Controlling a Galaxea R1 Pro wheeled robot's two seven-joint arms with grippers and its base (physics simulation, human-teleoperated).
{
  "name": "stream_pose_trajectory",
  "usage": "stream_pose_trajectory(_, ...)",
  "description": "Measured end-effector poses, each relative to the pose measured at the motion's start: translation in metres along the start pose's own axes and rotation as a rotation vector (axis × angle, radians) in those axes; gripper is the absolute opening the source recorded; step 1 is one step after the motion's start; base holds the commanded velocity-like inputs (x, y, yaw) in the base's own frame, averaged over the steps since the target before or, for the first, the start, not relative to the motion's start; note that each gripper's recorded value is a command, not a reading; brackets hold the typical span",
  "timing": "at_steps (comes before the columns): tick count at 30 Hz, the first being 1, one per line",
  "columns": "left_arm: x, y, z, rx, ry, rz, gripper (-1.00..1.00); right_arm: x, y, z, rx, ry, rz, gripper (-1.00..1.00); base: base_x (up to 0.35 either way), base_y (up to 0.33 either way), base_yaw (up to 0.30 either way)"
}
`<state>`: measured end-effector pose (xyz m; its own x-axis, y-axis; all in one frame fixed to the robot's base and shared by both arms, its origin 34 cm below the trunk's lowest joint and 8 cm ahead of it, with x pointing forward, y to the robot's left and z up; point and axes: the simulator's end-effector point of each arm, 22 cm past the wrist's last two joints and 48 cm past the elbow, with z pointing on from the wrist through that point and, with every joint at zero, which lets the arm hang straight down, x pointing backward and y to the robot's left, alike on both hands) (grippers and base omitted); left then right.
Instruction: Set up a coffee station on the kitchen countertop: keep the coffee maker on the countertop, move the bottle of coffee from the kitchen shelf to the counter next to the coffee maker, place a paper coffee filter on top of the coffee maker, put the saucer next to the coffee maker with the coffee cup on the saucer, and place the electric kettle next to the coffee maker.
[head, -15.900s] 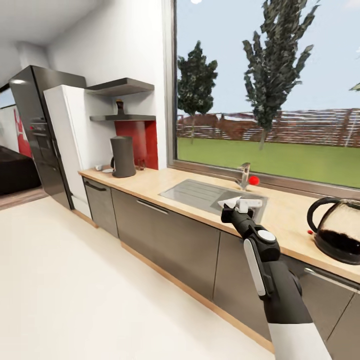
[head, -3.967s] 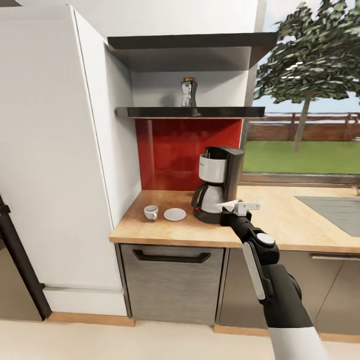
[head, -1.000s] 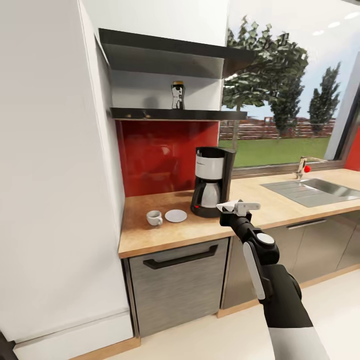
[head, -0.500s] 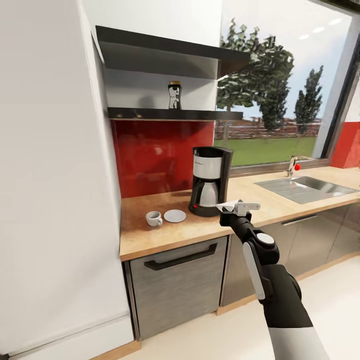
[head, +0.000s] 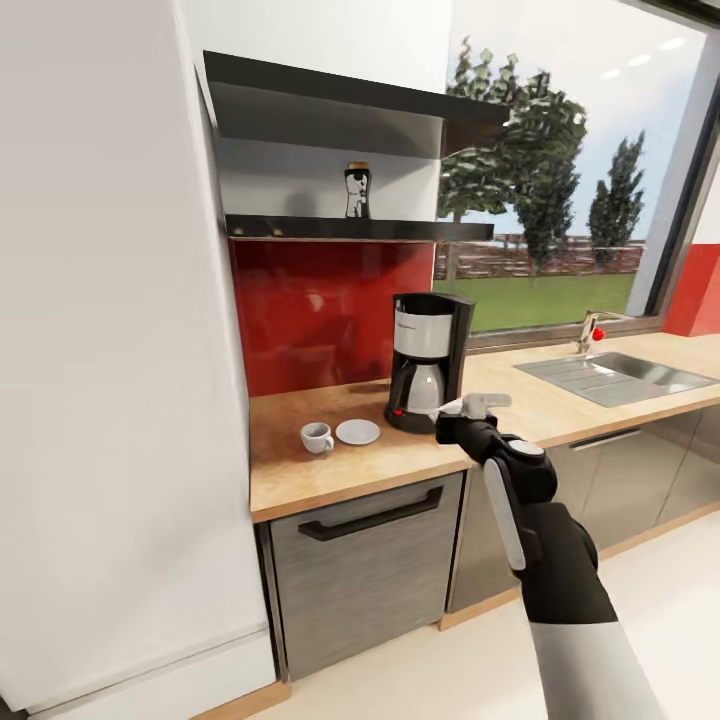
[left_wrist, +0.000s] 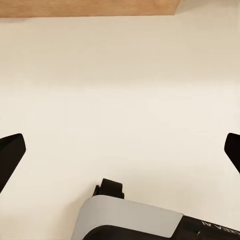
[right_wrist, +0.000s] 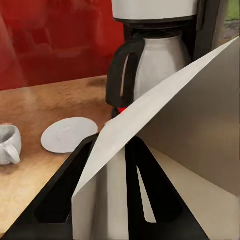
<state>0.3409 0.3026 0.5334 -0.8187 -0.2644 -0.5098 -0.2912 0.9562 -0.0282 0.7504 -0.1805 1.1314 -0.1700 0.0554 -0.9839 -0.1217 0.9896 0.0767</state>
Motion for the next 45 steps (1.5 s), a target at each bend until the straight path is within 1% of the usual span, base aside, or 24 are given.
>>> stream_pose_trajectory(2, 0.0, 0.0, 0.0, 0.0, 0.0, 0.0, 1.0, -0.025, 0.003, 0.002, -0.005, 0.023, -0.006, -1.0, 0.0, 0.0, 0.0)
stream_pose_trajectory(4, 0.0, 0.0, 0.0, 0.0, 0.0, 0.0, 1.0, -0.06, 0.007, 0.001, -0.009, 0.013, -0.015, -1.0, 0.0, 0.0, 0.0)
stream_pose_trajectory(5, 0.0, 0.0, 0.0, 0.0, 0.0, 0.0, 1.0, -0.086, 0.01, -0.001, -0.013, -0.01, -0.019, -1.0, 0.0, 0.0, 0.0)
stream_pose_trajectory(7, 0.0, 0.0, 0.0, 0.0, 0.0, 0.0, 1.0, -0.116, 0.015, -0.003, -0.019, -0.042, -0.024, -1.0, 0.0, 0.0, 0.0)
stream_pose_trajectory(10, 0.0, 0.0, 0.0, 0.0, 0.0, 0.0, 1.0, -0.179, 0.025, -0.008, -0.028, -0.108, -0.038, -1.0, 0.0, 0.0, 0.0)
stream_pose_trajectory(12, 0.0, 0.0, 0.0, 0.0, 0.001, 0.0, 1.0, -0.2, 0.029, -0.005, -0.029, -0.119, -0.045, -1.0, 0.0, 0.0, 0.0)
stream_pose_trajectory(13, 0.001, 0.0, 0.0, 0.0, 0.003, 0.0, 1.0, -0.22, 0.039, 0.022, -0.035, -0.047, -0.06, -1.0, 0.0, 0.0, 0.0)
stream_pose_trajectory(14, 0.001, 0.0, 0.0, 0.0, 0.002, 0.0, 1.0, -0.259, 0.045, 0.016, -0.037, -0.083, -0.073, -1.0, 0.0, 0.0, 0.0)
stream_pose_trajectory(16, 0.001, 0.0, 0.0, 0.0, 0.003, 0.0, 1.0, -0.263, 0.048, 0.031, -0.021, -0.023, -0.084, -1.0, 0.0, 0.0, 0.0)
stream_pose_trajectory(18, 0.001, 0.0, 0.0, 0.0, 0.003, 0.0, 1.0, -0.279, 0.043, 0.044, 0.032, 0.049, -0.105, -1.0, 0.0, 0.0, 0.0)
stream_pose_trajectory(20, 0.001, 0.0, 0.0, 0.0, 0.003, 0.0, 1.0, -0.292, 0.038, 0.047, 0.071, 0.089, -0.118, -1.0, 0.0, 0.0, 0.0)
stream_pose_trajectory(22, 0.001, 0.0, 0.0, 0.0, 0.003, 0.0, 1.0, -0.3, 0.035, 0.046, 0.092, 0.112, -0.12, -1.0, 0.0, 0.0, 0.0)
stream_pose_trajectory(23, 0.001, 0.0, 0.0, 0.0, 0.003, 0.0, 1.0, -0.306, 0.032, 0.045, 0.114, 0.131, -0.115, -1.0, 0.0, 0.0, 0.0)
stream_pose_trajectory(25, 0.001, 0.0, 0.0, 0.0, 0.003, 0.0, 1.0, -0.313, 0.023, 0.04, 0.17, 0.166, -0.077, -1.0, 0.0, 0.0, 0.0)
stream_pose_trajectory(27, 0.001, 0.0, 0.0, 0.0, 0.004, 0.0, 1.0, -0.312, 0.02, 0.038, 0.198, 0.183, -0.037, -1.0, 0.0, 0.0, 0.0)
stream_pose_trajectory(28, 0.001, 0.0, 0.0, 0.0, 0.004, 0.0, 1.0, -0.309, 0.018, 0.036, 0.225, 0.202, 0.008, -1.0, 0.0, 0.0, 0.0)
stream_pose_trajectory(29, 0.001, 0.0, 0.0, 0.0, 0.004, 0.0, 1.0, -0.306, 0.016, 0.035, 0.239, 0.215, 0.035, -1.0, 0.0, 0.0, 0.0)
stream_pose_trajectory(30, 0.001, 0.0, 0.0, 0.0, 0.004, 0.0, 1.0, -0.299, 0.015, 0.032, 0.26, 0.244, 0.087, -1.0, 0.0, 0.0, 0.0)
stream_pose_trajectory(31, 0.001, 0.0, 0.0, 0.0, 0.004, 0.0, 1.0, -0.292, 0.015, 0.03, 0.272, 0.272, 0.14, -1.0, 0.0, 0.0, 0.0)
stream_pose_trajectory(33, 0.001, 0.0, 0.0, 0.0, 0.004, 0.0, 1.0, -0.286, 0.016, 0.028, 0.281, 0.292, 0.193, -1.0, 0.0, 0.0, 0.0)
stream_pose_trajectory(34, 0.001, 0.0, 0.0, 0.0, 0.004, 0.0, 1.0, -0.281, 0.017, 0.027, 0.288, 0.31, 0.249, -1.0, 0.0, 0.0, 0.0)
stream_pose_trajectory(35, 0.001, 0.0, 0.0, 0.0, 0.004, 0.0, 1.0, -0.271, 0.017, 0.028, 0.296, 0.336, 0.287, -1.0, 0.052, 0.0, 0.0)
stream_pose_trajectory(38, 0.001, 0.0, 0.0, 0.0, 0.003, 0.0, 1.0, -0.255, 0.017, 0.031, 0.305, 0.377, 0.305, -1.0, 0.155, 0.0, 0.0)
stream_pose_trajectory(45, 0.001, 0.0, 0.0, 0.0, 0.004, 0.0, 1.0, -0.245, 0.017, 0.033, 0.308, 0.4, 0.313, -1.0, 0.059, 0.0, 0.0)
